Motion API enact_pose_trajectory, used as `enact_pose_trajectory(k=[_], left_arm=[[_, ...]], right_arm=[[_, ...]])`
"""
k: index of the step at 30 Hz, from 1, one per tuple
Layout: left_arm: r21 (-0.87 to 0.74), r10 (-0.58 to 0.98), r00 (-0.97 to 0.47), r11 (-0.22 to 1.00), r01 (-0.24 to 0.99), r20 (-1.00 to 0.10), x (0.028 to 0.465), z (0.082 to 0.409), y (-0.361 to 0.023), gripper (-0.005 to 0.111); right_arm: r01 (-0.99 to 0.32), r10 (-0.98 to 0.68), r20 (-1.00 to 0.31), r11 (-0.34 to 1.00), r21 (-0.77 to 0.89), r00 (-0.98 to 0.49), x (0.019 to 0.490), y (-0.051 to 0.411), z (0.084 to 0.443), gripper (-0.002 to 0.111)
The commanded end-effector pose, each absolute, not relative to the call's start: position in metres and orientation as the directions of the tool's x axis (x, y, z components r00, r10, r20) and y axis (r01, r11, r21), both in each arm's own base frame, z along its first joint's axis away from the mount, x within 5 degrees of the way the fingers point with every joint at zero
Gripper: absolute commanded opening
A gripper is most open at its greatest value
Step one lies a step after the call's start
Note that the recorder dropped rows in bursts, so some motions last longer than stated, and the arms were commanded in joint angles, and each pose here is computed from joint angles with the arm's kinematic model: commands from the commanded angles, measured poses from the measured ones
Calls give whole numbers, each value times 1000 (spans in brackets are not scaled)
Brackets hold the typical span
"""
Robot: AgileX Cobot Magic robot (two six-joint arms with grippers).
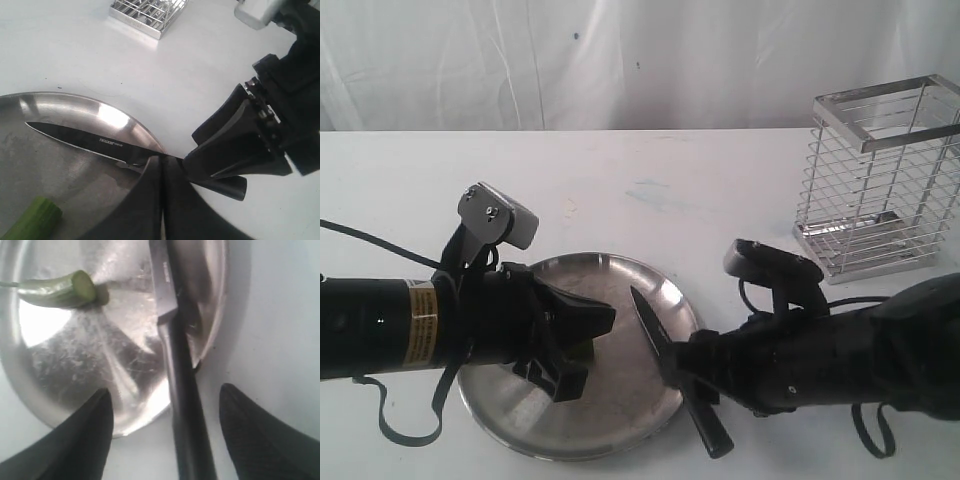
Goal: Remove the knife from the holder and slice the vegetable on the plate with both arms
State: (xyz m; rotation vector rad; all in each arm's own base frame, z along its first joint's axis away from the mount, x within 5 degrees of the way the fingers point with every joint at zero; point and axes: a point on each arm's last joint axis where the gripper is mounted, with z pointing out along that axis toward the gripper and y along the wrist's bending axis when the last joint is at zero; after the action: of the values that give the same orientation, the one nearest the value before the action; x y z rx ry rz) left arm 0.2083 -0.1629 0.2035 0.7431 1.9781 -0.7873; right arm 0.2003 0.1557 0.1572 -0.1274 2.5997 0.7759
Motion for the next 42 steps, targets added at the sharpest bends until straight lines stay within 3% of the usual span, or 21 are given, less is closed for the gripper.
enact_pose_trajectory(k=[1, 10, 20, 42], left_arm=[[-242, 196, -443, 616, 750, -875, 208, 207, -163, 0], [-242, 196, -443, 616, 750, -875, 208, 207, -163, 0], [-236, 204, -440, 613, 754, -875, 207, 207, -163, 0], [-238, 201, -438, 610, 756, -876, 207, 207, -163, 0]], right_arm=[[-241, -28, -338, 758, 606, -941, 214, 144, 176, 58], [-390, -409, -91, 745, 541, -908, 224, 120, 193, 58], [-346, -411, -5, 760, 550, -911, 236, 124, 155, 58], [-353, -386, -86, 702, 619, -919, 250, 135, 137, 58]])
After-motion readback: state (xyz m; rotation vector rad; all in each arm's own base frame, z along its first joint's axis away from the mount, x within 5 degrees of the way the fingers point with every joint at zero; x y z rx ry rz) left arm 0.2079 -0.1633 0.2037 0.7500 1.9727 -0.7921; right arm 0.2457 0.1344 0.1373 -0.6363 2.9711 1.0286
